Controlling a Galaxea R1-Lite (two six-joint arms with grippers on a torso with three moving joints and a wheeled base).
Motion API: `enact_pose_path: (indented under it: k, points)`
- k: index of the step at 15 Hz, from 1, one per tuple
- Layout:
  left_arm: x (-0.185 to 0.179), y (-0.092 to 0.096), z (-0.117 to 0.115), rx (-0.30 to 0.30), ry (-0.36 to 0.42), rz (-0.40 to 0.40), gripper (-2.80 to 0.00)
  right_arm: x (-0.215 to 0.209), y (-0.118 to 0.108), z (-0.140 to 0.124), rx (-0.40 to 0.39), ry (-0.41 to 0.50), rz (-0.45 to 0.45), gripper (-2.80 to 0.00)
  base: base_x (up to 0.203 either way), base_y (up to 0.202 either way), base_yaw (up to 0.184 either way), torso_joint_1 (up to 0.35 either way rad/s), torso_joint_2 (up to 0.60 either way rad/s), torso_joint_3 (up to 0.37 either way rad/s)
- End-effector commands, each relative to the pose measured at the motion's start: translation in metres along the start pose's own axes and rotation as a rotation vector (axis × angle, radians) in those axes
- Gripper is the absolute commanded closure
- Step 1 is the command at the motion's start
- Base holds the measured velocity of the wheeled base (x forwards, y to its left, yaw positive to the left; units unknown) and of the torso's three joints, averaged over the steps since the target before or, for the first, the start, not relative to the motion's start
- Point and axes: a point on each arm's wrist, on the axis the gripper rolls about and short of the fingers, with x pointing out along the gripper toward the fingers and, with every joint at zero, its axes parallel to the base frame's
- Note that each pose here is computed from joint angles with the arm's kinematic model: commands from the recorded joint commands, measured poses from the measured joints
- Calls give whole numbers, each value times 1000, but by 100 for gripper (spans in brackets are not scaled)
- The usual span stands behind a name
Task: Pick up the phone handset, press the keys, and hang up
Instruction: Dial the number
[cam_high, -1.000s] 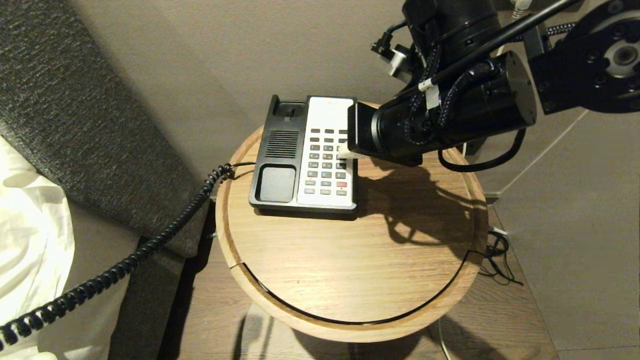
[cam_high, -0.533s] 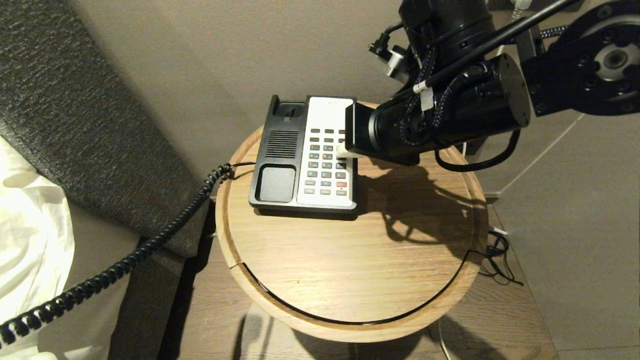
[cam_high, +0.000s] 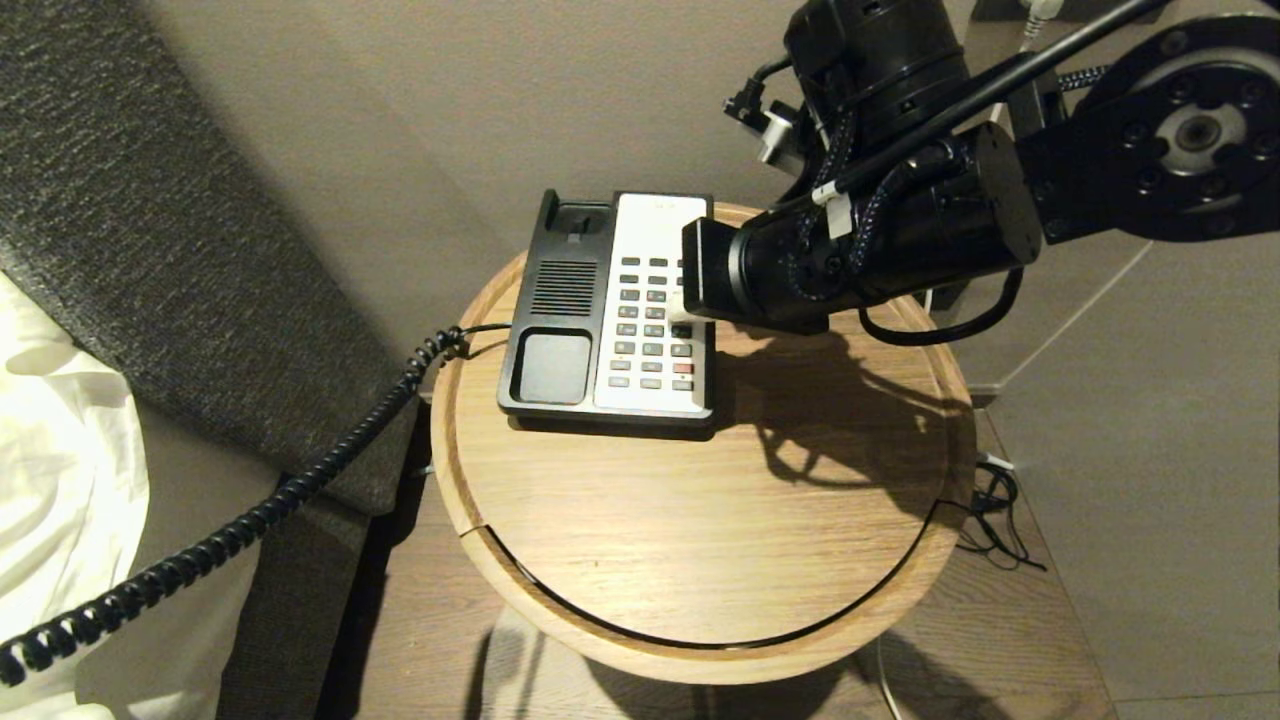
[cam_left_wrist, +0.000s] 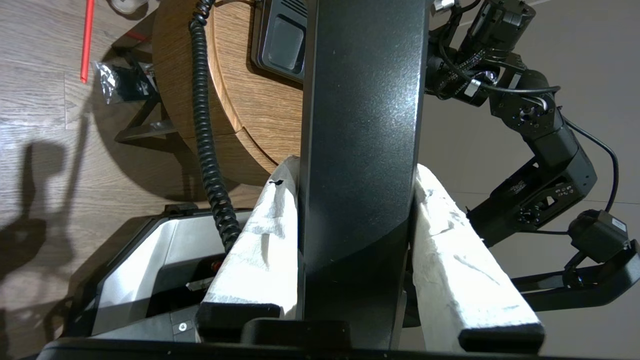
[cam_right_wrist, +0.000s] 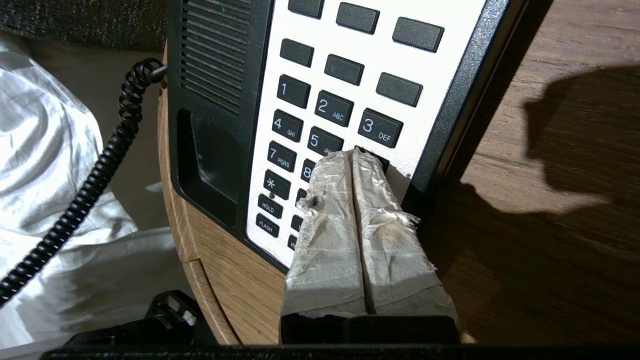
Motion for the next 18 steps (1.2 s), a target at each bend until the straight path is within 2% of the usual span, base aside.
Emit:
enact_pose_path:
  k: [1, 6, 11, 18]
  points:
    - [0, 0, 0, -3, 1, 4, 0, 3, 0, -1, -27, 2, -5, 0, 0, 0, 0, 0, 0, 0]
    - [-2, 2, -1, -4, 1, 2, 0, 6, -5, 0, -22, -9, -26, 0, 0, 0, 0, 0, 0, 0]
    - [-3, 2, -1, -4, -1, 2, 0, -5, -2, 5, -12, -34, -7, 0, 0, 0, 0, 0, 0, 0]
    - [-4, 2, -1, -4, -2, 1, 0, -2, -3, 3, -8, -21, -16, 0, 0, 0, 0, 0, 0, 0]
